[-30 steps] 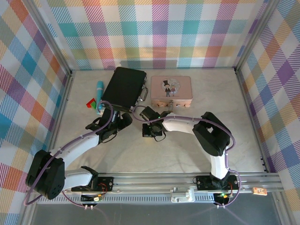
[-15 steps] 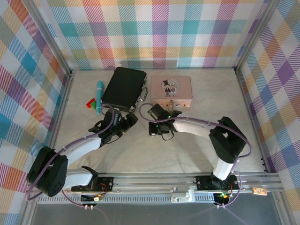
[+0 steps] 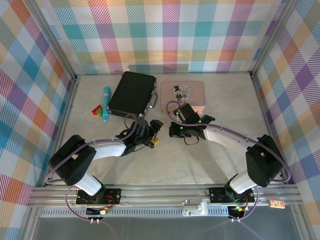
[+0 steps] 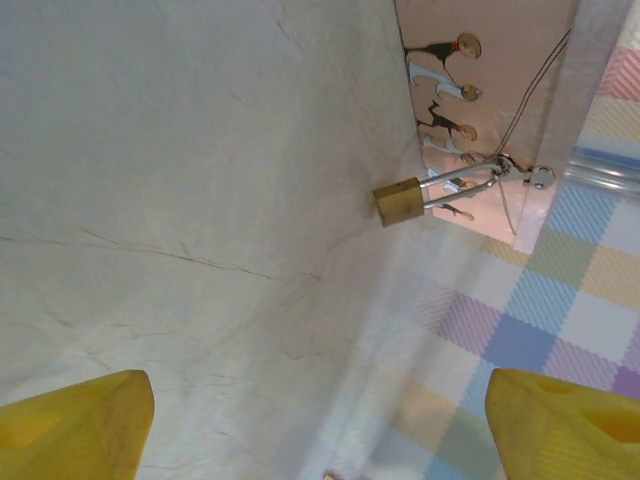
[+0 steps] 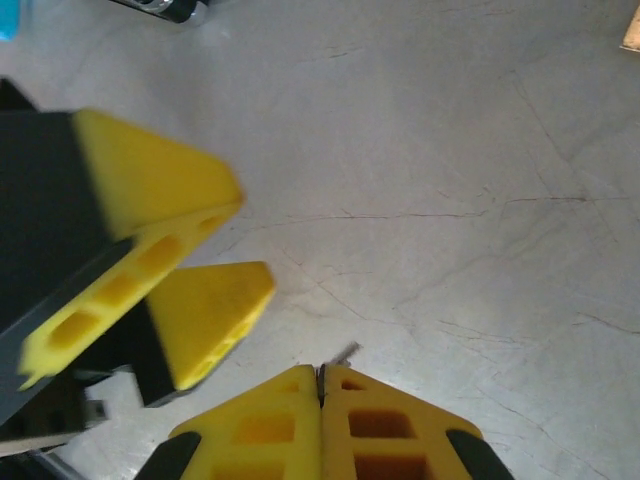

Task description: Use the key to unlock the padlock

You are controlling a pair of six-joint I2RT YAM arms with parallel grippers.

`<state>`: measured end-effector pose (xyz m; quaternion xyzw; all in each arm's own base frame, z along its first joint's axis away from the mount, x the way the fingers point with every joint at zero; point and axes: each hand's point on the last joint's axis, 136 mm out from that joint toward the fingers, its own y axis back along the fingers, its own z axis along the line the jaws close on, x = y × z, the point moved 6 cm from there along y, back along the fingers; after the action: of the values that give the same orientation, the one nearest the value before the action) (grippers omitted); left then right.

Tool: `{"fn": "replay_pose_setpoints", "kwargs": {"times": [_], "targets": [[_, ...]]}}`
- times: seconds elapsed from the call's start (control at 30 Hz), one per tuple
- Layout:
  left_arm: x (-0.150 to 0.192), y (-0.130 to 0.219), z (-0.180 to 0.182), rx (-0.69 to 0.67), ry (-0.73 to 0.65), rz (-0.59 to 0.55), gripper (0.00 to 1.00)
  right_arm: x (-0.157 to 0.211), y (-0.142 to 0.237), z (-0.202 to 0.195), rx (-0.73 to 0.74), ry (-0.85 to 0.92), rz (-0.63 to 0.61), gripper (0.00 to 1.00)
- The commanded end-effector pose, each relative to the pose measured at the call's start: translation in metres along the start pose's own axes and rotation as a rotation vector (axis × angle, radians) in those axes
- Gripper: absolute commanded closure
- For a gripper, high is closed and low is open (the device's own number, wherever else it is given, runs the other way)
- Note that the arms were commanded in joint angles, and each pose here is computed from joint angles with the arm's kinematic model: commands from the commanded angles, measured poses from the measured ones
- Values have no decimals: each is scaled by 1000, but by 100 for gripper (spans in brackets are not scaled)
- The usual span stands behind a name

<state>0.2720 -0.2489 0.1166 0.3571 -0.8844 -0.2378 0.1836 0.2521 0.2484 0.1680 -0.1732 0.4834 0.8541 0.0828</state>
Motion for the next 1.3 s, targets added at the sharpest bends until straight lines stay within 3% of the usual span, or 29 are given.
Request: {"fn": "replay_pose_setpoints", "kwargs": {"times": [0.0,0.2,0.57,0.9,1.17,1.27], "targets": [[18,-10,-34,131,165,80,15,-2,3,7,-79,17,-23,100],[24,-20,-31,143,255,110,17,-3,-3,10,-121,14,-31,100],[27,-22,-23,133,300,116,20,-2,-3,12,-141,32,-36,100],[23,-24,-9,103,312,89,46,-2,3,12,-146,37,-49,100],[21,-24,-4,89,304,68,55,0,7,12,-148,42,-53,100],[20,-26,-4,100,307,66,68,1,7,11,-145,43,-49,100]]}}
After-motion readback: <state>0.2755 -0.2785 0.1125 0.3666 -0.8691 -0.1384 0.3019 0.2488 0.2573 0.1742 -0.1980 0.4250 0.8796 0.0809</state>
